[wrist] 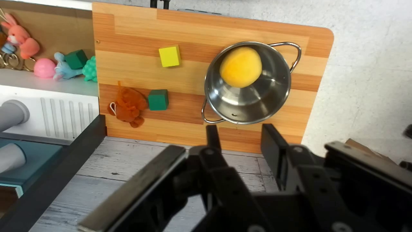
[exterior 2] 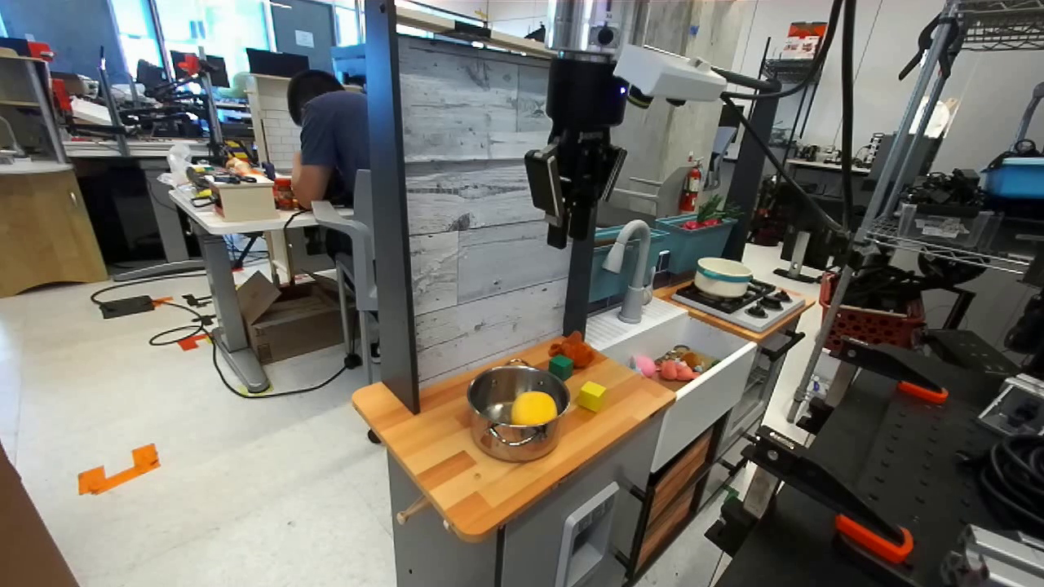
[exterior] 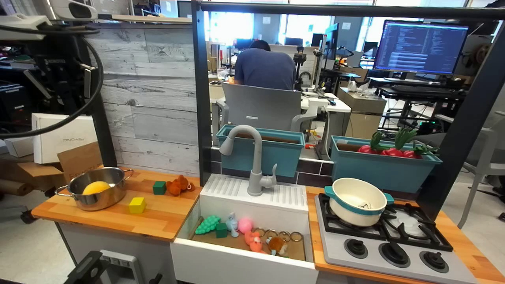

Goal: Put the yellow plushie in the silver pot

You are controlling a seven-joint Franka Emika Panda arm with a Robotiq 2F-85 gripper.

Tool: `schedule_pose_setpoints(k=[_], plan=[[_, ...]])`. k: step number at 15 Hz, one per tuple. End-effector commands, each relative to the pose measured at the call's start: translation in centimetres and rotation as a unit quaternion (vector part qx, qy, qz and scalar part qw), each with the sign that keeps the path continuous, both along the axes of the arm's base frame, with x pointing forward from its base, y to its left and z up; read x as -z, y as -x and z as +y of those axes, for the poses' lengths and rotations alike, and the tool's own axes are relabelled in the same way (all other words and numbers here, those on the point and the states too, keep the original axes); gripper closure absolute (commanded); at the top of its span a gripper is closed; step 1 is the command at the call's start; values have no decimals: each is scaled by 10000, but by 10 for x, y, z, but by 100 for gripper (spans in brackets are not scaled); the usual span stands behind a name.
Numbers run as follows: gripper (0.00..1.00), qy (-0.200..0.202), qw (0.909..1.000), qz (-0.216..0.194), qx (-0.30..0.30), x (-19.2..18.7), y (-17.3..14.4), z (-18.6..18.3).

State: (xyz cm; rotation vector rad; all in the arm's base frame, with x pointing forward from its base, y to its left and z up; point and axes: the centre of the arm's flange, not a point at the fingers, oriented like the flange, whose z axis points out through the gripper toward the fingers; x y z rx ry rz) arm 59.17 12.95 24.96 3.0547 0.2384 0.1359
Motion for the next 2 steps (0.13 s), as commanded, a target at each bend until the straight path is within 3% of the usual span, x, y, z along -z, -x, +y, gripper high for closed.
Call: schedule_pose_setpoints(k=[1,2], plan=[[60,0,10000,0,0,0,0,0],[60,0,10000,0,0,0,0,0]])
